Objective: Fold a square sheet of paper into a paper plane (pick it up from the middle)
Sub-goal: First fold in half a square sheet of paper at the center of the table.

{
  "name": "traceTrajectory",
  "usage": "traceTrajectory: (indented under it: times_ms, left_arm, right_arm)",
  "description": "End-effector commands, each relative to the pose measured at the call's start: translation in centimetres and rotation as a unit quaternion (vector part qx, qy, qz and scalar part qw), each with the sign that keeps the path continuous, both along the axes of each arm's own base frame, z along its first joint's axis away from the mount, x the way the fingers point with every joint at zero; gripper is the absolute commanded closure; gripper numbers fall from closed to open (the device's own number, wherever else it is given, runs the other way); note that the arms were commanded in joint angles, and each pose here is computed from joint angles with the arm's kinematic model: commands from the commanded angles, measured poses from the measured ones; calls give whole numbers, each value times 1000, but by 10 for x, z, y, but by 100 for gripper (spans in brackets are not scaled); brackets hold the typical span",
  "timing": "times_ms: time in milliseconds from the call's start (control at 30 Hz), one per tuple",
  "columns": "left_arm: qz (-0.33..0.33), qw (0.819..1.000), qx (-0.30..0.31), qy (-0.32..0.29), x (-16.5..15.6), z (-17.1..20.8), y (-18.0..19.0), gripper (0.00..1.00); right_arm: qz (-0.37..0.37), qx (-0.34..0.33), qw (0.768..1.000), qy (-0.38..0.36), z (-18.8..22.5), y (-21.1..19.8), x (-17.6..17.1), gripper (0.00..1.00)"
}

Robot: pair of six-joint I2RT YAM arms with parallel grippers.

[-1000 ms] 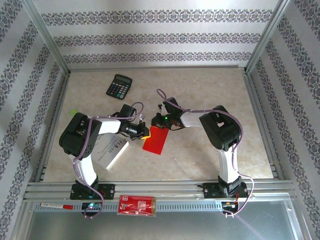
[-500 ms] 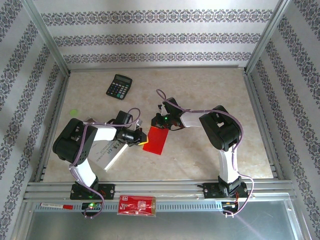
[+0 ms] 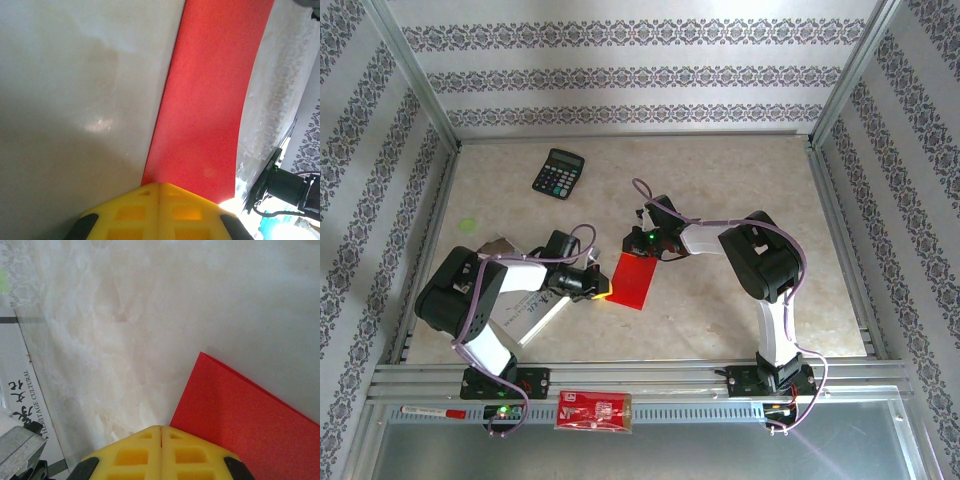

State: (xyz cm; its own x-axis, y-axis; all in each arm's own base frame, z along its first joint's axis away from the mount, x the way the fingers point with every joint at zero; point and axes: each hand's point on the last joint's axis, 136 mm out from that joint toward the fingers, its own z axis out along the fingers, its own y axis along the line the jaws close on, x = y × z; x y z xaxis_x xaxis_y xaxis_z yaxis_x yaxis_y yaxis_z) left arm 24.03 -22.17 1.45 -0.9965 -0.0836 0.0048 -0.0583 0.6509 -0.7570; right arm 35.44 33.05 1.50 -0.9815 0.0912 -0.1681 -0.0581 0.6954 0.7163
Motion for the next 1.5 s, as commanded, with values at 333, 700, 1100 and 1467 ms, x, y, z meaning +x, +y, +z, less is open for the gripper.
traceTrajectory:
  times_ms: [333, 700, 1100, 1467]
  left_arm:
    - [-22, 985, 113, 127, -77, -25, 33, 100]
    - [12, 999, 20, -33, -13, 59, 3, 81]
    - [53, 995, -3, -80, 29, 79, -16, 67]
    - [-10, 997, 36, -61, 77, 38, -61, 83]
  right_arm:
    - [-26, -123, 989, 72, -66, -44, -27, 100]
    - [102, -61, 992, 32, -22, -18, -26, 100]
    - [130, 3, 991, -43, 91, -46, -28, 82]
    - [-27, -121, 992, -2, 49, -124, -82, 68]
